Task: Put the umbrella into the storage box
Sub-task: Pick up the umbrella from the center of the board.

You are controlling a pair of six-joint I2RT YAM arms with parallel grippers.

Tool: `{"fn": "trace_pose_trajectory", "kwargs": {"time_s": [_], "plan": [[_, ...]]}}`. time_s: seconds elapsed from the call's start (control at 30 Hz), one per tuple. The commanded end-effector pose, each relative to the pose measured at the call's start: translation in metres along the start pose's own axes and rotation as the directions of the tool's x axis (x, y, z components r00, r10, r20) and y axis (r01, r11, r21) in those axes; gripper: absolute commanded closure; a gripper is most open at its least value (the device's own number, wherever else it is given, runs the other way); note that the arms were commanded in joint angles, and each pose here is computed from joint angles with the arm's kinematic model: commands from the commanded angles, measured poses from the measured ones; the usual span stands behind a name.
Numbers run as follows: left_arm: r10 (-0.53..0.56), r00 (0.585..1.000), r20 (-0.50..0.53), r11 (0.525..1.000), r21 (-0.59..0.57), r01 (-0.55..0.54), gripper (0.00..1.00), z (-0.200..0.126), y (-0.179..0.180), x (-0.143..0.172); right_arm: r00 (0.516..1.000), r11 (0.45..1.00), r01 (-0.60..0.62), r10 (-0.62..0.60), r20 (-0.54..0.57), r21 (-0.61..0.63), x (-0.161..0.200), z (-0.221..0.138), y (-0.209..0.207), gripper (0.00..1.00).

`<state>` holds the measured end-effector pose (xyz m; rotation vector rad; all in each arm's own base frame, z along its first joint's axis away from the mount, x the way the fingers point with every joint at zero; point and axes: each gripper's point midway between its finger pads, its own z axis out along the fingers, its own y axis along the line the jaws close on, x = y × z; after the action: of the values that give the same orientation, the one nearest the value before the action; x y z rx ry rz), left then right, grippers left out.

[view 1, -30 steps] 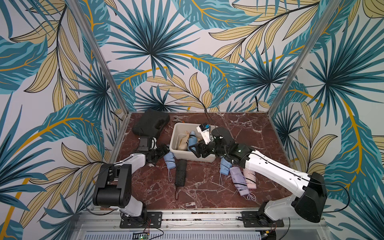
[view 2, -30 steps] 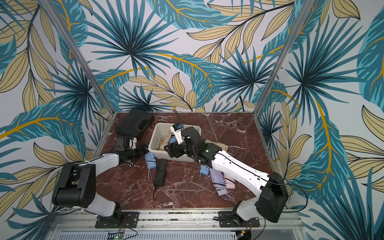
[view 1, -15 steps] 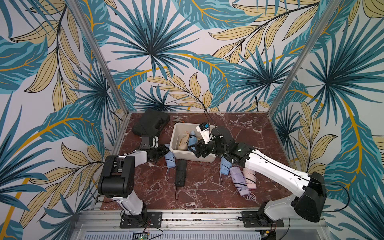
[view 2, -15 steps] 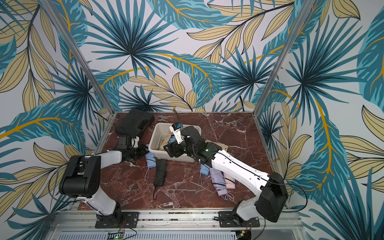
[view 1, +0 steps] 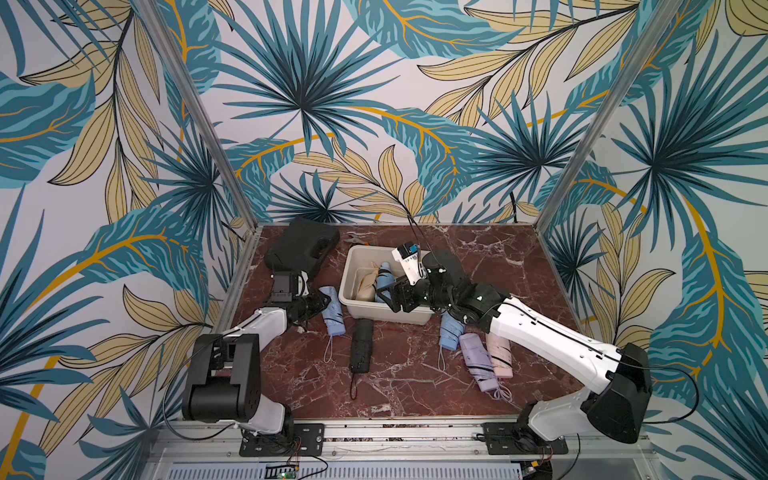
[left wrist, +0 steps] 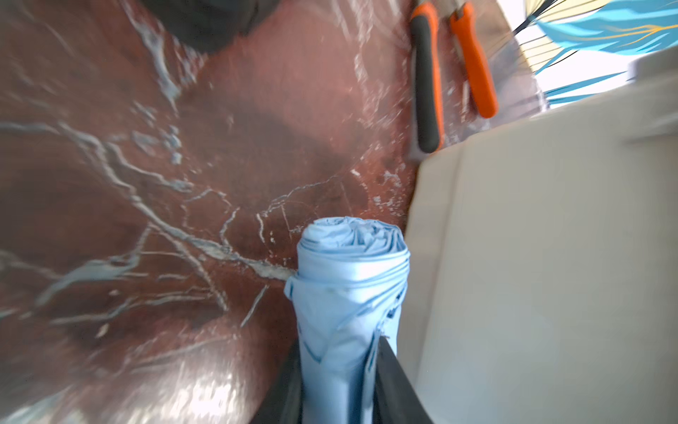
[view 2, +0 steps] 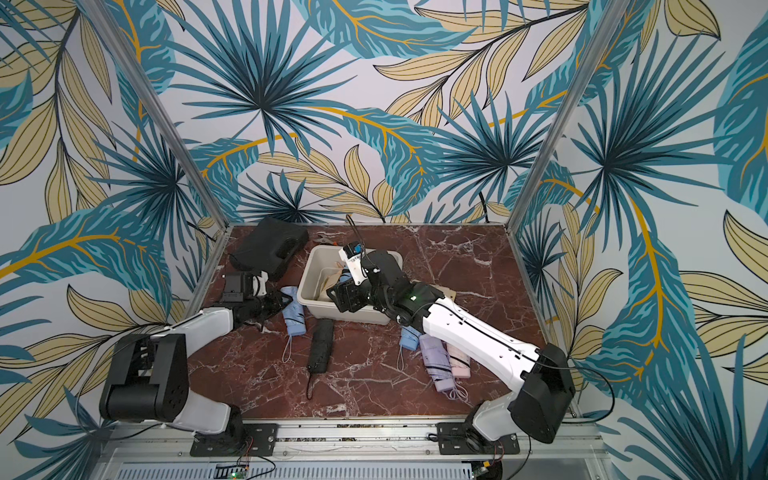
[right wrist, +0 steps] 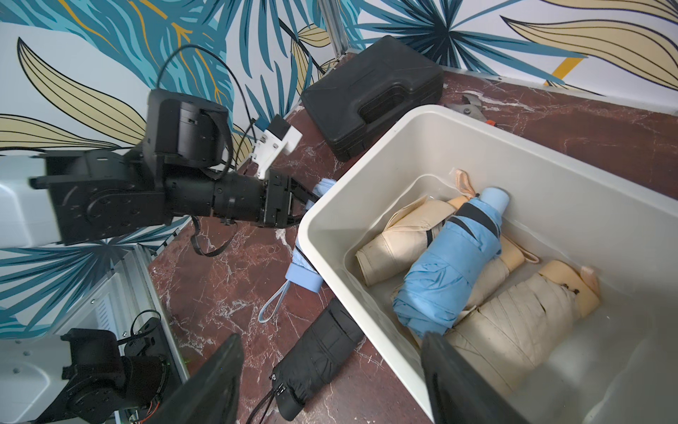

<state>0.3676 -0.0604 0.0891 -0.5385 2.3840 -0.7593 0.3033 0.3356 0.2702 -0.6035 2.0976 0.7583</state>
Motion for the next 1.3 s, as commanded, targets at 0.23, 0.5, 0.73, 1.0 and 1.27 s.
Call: {"fn": "trace_pose_trajectory", "kwargs": {"time_s": [0.23, 0.5, 0.73, 1.0, 1.27], "plan": [[0.308, 0.903, 0.298, 0.938, 0.061, -0.34, 1.0, -0.114, -0.07, -0.024, 0.992, 0.996, -0.036, 0.046, 0.114, -0.087, -0.031, -0.014, 0.02, 0.22], [0.477, 0.673, 0.565, 0.722, 0.185, -0.667, 1.0, -0.195, -0.148, -0.014, 0.983, 0.983, 0.14, -0.124, 0.136, -0.115, -0.026, -0.025, 0.028, 0.19], [0.41, 0.754, 0.514, 0.672, 0.388, -0.631, 1.0, -0.207, -0.184, -0.009, 0.976, 0.928, 0.201, -0.164, 0.14, -0.315, -0.016, -0.026, 0.061, 0.18], [0.158, 0.837, 0.524, 0.686, 0.552, -0.475, 1.0, -0.216, -0.204, -0.027, 0.986, 0.886, 0.025, 0.054, 0.158, -0.463, -0.027, -0.001, 0.077, 0.18], [-0.212, 0.854, 0.475, 0.735, 0.654, -0.181, 1.0, -0.204, -0.181, -0.052, 0.907, 0.832, -0.192, 0.353, 0.231, -0.52, -0.04, 0.013, 0.076, 0.18]]}}
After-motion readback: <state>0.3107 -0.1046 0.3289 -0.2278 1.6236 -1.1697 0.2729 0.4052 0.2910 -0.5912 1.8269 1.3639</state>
